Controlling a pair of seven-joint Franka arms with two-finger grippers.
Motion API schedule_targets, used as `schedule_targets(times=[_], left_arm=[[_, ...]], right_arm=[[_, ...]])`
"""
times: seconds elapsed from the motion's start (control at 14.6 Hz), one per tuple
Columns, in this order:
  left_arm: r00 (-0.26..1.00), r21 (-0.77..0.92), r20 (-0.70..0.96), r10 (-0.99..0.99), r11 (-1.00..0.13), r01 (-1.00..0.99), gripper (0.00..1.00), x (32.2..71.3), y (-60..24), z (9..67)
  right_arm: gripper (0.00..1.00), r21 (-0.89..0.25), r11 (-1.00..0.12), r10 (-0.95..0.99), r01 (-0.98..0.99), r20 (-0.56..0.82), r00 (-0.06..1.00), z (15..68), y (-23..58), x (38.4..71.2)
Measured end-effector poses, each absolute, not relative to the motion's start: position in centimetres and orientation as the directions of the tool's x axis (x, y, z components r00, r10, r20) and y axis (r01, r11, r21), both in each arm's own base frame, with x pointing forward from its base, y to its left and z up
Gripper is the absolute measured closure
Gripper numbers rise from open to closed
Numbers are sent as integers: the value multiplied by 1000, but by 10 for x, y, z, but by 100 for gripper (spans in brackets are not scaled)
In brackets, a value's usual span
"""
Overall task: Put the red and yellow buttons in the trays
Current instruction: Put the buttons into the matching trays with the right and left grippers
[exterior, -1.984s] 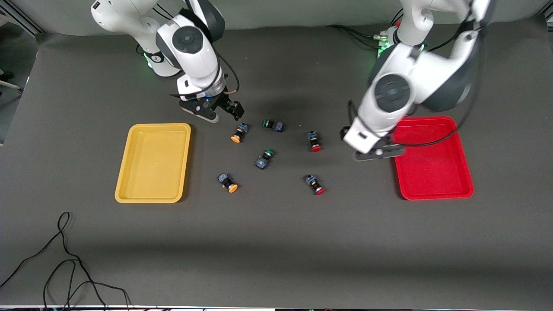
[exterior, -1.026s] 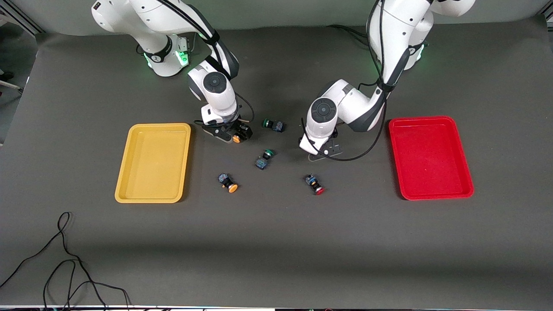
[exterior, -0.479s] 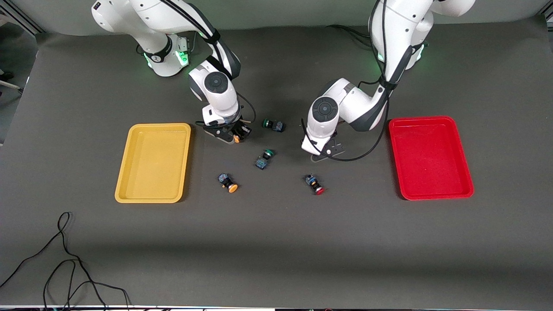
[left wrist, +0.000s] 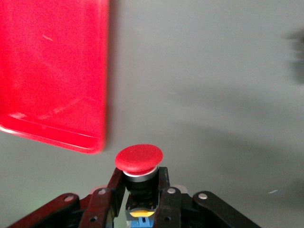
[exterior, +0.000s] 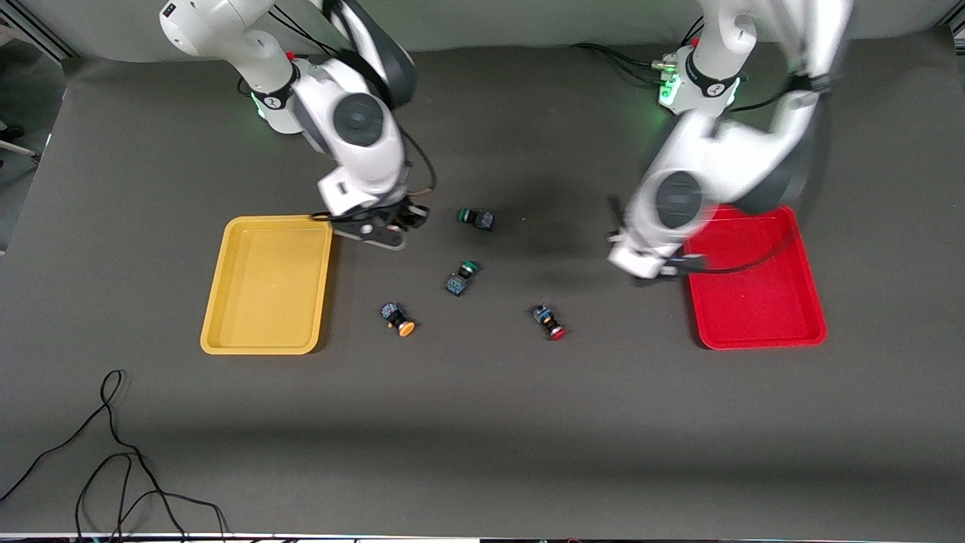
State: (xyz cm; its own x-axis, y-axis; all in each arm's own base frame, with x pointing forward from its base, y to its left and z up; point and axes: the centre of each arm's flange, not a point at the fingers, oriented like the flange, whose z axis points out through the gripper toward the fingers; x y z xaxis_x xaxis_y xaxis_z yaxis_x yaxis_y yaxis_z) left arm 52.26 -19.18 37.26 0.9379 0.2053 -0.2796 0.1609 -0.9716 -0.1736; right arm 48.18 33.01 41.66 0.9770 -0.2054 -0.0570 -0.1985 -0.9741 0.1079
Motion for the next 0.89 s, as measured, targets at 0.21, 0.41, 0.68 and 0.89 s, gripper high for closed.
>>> schedule_targets(times=[0.21,0.41,0.68,0.89], left_arm=[[943,-127,-315,106,-989,68,67,538,-69,371],[956,-102,-290,44,-995,15,67,531,10,326],[958,-74,-286,27,-997,6,67,496,38,255],[962,-65,-274,9,-998,-9,67,483,30,236]], right_arm=[[65,93,-996,-15,-8,-70,997,458,260,528],[65,93,-990,96,103,-80,992,464,164,566],[65,93,-989,106,113,-70,992,450,57,586],[65,7,-993,118,118,-56,992,388,1,580]])
